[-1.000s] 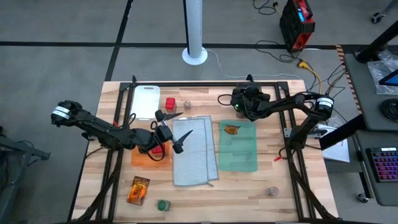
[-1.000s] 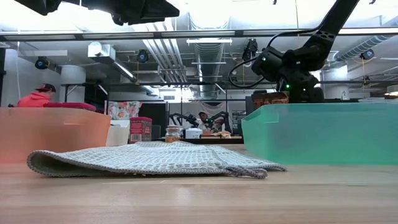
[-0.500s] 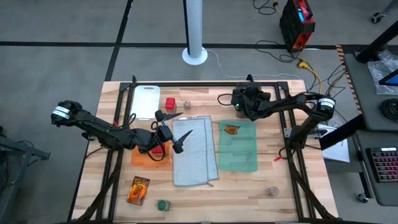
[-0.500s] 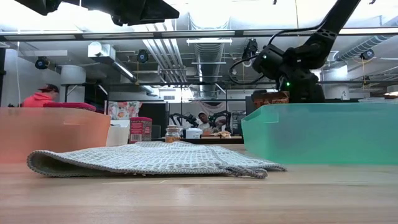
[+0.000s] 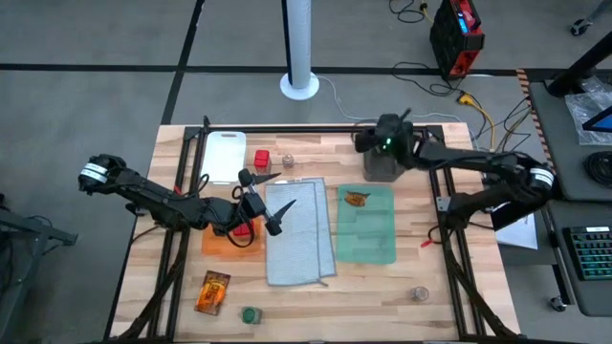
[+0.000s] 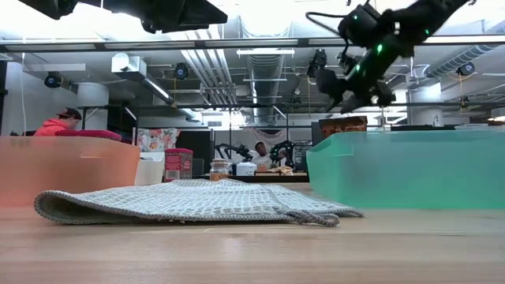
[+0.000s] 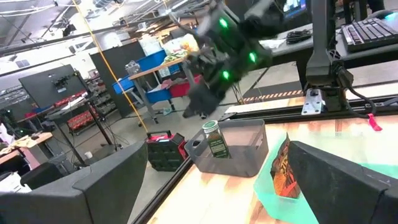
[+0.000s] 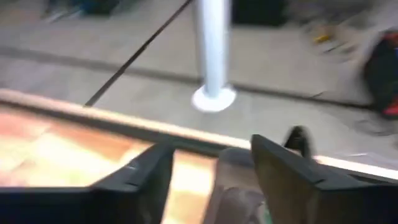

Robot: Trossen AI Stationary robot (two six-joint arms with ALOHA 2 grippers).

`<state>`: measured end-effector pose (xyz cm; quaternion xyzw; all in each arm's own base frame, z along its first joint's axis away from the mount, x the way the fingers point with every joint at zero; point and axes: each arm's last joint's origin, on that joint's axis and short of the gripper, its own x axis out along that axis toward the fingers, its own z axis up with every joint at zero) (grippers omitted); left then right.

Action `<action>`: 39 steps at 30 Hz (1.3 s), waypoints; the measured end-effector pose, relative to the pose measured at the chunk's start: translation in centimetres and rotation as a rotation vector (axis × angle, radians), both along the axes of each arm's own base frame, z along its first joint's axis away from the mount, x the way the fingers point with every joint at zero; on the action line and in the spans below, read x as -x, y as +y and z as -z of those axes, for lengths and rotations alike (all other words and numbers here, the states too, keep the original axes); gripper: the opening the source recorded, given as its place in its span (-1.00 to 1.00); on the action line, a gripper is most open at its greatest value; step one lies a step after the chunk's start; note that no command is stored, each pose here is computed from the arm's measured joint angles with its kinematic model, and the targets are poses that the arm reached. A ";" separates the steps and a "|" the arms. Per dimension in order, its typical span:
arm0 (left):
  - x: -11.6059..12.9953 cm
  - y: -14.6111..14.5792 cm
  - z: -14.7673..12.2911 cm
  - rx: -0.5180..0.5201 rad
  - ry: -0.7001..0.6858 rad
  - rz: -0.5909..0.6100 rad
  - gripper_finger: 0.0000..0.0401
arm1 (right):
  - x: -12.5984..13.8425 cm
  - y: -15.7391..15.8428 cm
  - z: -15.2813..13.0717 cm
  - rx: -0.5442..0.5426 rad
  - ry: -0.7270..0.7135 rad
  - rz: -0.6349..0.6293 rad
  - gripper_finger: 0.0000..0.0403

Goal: Sort spices by type
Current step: Put the right green seasoning bottle into the black bin

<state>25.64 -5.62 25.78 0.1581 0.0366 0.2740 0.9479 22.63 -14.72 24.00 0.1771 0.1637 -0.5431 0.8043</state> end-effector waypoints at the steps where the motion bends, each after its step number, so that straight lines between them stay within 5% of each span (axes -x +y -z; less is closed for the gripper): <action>1: 0.0 0.0 0.0 0.004 -0.002 0.000 0.85 | 0.2 -0.3 -0.6 -0.048 0.018 -0.037 -0.19; 5: 0.0 0.0 0.0 0.011 -0.006 0.002 0.85 | 0.3 -1.8 -1.7 -0.238 0.213 -0.138 -0.80; 7: 0.0 0.0 0.0 0.011 -0.006 0.004 0.85 | -0.2 -2.5 -1.7 -0.310 0.301 -0.153 -0.89; 19: 0.0 0.0 0.1 0.006 0.004 0.005 0.85 | -4.3 -5.6 -0.8 -0.572 0.640 -0.083 -0.96; 39: 0.0 0.0 0.2 0.008 0.012 0.005 0.85 | -4.6 -6.0 -0.3 -0.576 0.718 -0.041 -0.96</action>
